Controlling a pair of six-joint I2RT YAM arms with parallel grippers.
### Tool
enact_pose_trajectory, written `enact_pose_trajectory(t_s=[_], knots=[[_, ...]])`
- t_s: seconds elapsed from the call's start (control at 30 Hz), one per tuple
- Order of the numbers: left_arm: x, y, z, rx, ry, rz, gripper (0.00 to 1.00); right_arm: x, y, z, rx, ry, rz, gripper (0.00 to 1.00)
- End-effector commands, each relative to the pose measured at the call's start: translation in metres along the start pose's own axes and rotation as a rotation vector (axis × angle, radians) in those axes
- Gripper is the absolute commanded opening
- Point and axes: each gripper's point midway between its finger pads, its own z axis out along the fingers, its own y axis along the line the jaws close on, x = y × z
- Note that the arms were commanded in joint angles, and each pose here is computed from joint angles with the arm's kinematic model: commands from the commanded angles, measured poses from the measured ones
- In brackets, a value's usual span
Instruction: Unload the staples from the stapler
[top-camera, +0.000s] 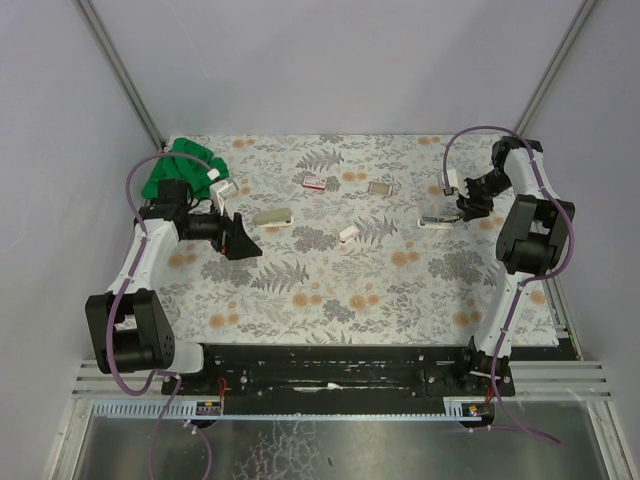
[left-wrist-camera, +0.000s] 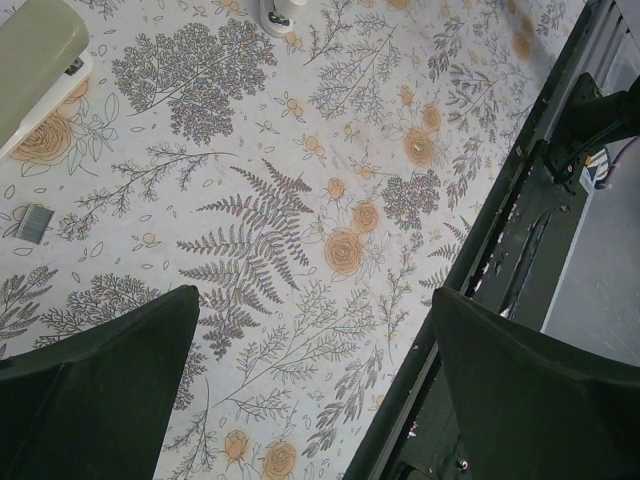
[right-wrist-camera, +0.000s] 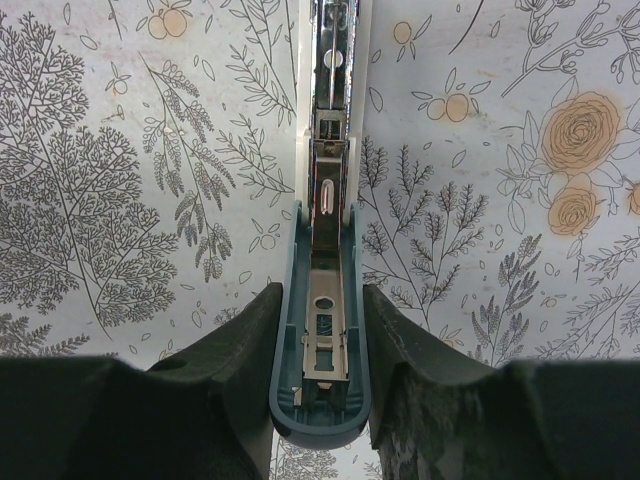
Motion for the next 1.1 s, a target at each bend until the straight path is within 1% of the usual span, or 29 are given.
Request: enact_pose_trajectory(t_s=[0.0,0.23,0.37,0.47,0.57,0.63,0.83,0.87,0.9,1.07], knots=[[-0.0009,-0.0004,-0.0006,0.018,-0.011,0.002,1.00,-0.0041,0.0023,-0.0001,-0.011,-0.009,-0.002,0.06],[-0.0009,-0.0004,-0.0006,0.018,-0.011,0.003,1.00,-0.0047,0.0017,-0.0004,-0.009,-0.010,-0.002,0.06],[-0.0001,0.0001,-0.0003,0.018,-0.009,-0.001,1.00,-0.0048,0.0012,-0.0016,-0.006,-0.009,-0.002,0.09],[-0.0007,-0.0004,-0.0003,0.020,-0.011,0.002,1.00,-0.0047,0.0013,-0.0020,-0.006,-0.008,-0.001,0.13],[-0.0009,-0.0005,-0.0007,0.018,-0.012,0.004,1.00,-0.0052,0.0012,-0.0029,-0.005,-0.007,-0.001,0.14],[-0.0010,-0.0006,-0.0007,0.019,-0.012,0.004,1.00,-0.0056,0.0013,-0.0031,-0.005,-0.007,-0.002,0.18],[-0.0013,-0.0010,-0.0008,0.019,-0.012,0.007,1.00,-0.0059,0.0011,-0.0045,-0.002,-0.007,-0.002,0.23],[-0.0016,-0.0009,-0.0007,0.019,-0.012,0.007,1.00,-0.0064,0.0011,-0.0046,-0.003,-0.007,-0.002,0.27],[-0.0016,-0.0009,-0.0008,0.019,-0.012,0.007,1.00,-0.0064,0.0012,-0.0050,-0.003,-0.007,-0.003,0.29],[-0.0013,-0.0008,-0.0008,0.017,-0.011,0.007,1.00,-0.0059,0.0016,-0.0044,-0.006,-0.007,-0.002,0.32]])
